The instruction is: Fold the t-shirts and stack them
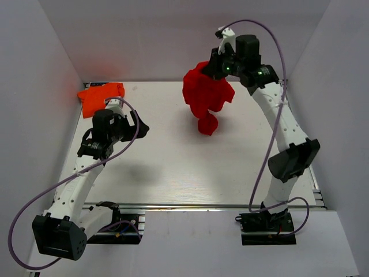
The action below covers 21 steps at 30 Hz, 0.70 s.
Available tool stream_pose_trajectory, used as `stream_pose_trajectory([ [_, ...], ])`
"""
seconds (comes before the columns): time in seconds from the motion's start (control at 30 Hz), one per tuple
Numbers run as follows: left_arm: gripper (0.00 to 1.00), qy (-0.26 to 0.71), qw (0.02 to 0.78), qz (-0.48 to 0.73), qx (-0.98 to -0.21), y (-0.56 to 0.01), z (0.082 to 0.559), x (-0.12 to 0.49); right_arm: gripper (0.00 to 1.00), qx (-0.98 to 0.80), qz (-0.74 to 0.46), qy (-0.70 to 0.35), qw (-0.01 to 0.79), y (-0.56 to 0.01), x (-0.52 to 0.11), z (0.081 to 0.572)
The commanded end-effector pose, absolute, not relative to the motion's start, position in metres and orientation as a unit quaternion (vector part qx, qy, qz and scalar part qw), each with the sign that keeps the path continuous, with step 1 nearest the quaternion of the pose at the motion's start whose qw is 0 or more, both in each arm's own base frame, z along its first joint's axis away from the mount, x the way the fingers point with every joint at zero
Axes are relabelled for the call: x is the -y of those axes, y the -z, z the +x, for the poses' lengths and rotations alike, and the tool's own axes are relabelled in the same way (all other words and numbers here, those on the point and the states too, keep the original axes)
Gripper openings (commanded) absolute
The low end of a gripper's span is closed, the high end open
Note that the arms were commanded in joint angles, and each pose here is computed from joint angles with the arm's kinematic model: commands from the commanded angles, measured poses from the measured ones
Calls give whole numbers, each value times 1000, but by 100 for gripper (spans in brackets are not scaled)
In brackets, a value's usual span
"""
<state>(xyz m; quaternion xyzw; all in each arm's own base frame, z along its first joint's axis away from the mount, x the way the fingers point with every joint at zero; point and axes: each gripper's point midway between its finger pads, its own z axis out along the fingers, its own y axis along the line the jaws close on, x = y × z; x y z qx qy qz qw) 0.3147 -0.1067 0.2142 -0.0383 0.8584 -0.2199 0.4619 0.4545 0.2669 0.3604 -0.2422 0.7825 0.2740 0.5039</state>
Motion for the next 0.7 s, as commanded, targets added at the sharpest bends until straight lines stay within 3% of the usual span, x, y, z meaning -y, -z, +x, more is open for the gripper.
stream_pose_trajectory([
  [0.0, 100, 245, 478, -27, -843, -236, 306, 112, 0, -657, -312, -395, 561, -466, -296, 398],
  [0.2, 100, 241, 499, -29, -832, -253, 293, 106, 0, -543, -363, -487, 580, -540, -308, 336],
  [0.37, 100, 229, 506, -37, -831, -264, 283, 99, 0, -520, -383, -519, 560, -549, -312, 315],
  [0.53, 100, 214, 505, -55, -834, -266, 277, 91, 0, -549, -384, -520, 530, -516, -319, 311],
  [0.67, 100, 205, 493, -74, -842, -259, 272, 86, 0, -639, -349, -462, 507, -429, -310, 330],
])
